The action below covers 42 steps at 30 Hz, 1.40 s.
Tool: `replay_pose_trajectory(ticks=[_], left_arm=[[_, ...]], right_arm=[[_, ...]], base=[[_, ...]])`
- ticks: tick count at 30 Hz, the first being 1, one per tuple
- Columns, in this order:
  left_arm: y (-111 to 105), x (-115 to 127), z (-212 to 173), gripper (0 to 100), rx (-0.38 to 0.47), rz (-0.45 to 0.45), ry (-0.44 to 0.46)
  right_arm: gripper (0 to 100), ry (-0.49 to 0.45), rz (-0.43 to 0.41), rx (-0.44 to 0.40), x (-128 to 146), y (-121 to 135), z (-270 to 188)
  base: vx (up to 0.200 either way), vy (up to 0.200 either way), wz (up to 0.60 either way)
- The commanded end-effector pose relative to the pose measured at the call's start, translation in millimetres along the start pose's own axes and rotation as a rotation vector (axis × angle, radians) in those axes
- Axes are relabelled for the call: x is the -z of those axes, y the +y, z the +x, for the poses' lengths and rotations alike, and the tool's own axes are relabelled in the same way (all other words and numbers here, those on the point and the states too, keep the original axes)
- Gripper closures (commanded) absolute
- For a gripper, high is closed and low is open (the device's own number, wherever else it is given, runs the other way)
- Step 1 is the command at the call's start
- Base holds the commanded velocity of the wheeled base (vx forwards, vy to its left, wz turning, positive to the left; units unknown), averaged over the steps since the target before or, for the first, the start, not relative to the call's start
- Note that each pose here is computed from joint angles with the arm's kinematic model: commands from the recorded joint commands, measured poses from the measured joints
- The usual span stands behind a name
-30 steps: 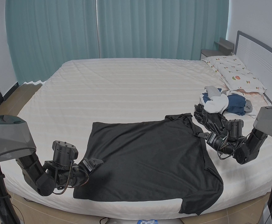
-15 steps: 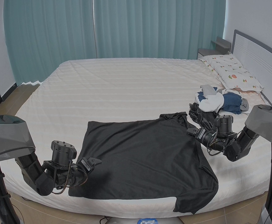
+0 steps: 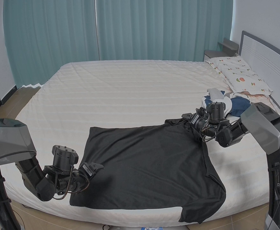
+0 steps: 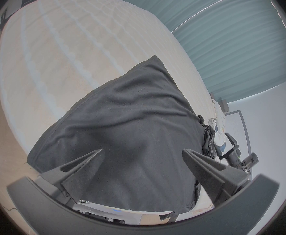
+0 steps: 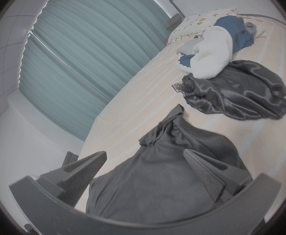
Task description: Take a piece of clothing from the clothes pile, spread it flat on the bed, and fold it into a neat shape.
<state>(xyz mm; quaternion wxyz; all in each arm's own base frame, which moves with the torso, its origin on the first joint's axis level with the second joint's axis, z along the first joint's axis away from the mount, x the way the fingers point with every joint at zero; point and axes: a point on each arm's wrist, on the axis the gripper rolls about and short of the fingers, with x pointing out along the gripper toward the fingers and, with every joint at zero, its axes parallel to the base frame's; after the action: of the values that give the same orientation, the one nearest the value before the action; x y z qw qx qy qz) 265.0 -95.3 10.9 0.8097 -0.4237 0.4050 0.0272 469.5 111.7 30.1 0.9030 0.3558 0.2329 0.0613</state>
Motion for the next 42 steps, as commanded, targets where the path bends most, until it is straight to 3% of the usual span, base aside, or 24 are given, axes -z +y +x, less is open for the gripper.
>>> replay_pose_trajectory(ticks=[1, 13, 19, 26, 27, 37, 42], left_arm=[[3.8, 1.8, 2.5, 0, -0.018, -0.013, 0.006], [6.0, 2.8, 4.4, 0, -0.029, -0.014, 0.009], [6.7, 3.2, 4.1, 0, -0.032, -0.016, 0.010], [7.1, 3.3, 4.0, 0, -0.034, -0.016, 0.009], [6.7, 3.2, 4.1, 0, -0.032, -0.016, 0.010], [7.2, 3.4, 3.5, 0, -0.034, -0.022, 0.009], [7.3, 3.0, 3.9, 0, -0.043, -0.023, -0.007]], right_arm=[[0, 0.013, 0.028, 0.062, 18.3, -21.8, 45.7], [0, -0.013, 0.073, 0.061, 1.7, -16.6, 76.3], [0, -0.008, 0.085, 0.092, 13.0, -28.1, 85.6], [0, -0.028, 0.085, 0.055, 11.6, -25.3, 86.4], [100, -0.033, 0.085, 0.050, 11.1, -24.8, 86.4], [100, -0.070, 0.092, 0.046, 0.1, -32.0, 85.4], [100, -0.131, 0.103, 0.027, -18.8, -37.0, 81.3]], base=[[0.000, 0.000, 0.00], [0.000, 0.000, 0.00], [0.000, 0.000, 0.00], [0.000, 0.000, 0.00], [0.000, 0.000, 0.00], [0.000, 0.000, 0.00], [0.000, 0.000, 0.00]])
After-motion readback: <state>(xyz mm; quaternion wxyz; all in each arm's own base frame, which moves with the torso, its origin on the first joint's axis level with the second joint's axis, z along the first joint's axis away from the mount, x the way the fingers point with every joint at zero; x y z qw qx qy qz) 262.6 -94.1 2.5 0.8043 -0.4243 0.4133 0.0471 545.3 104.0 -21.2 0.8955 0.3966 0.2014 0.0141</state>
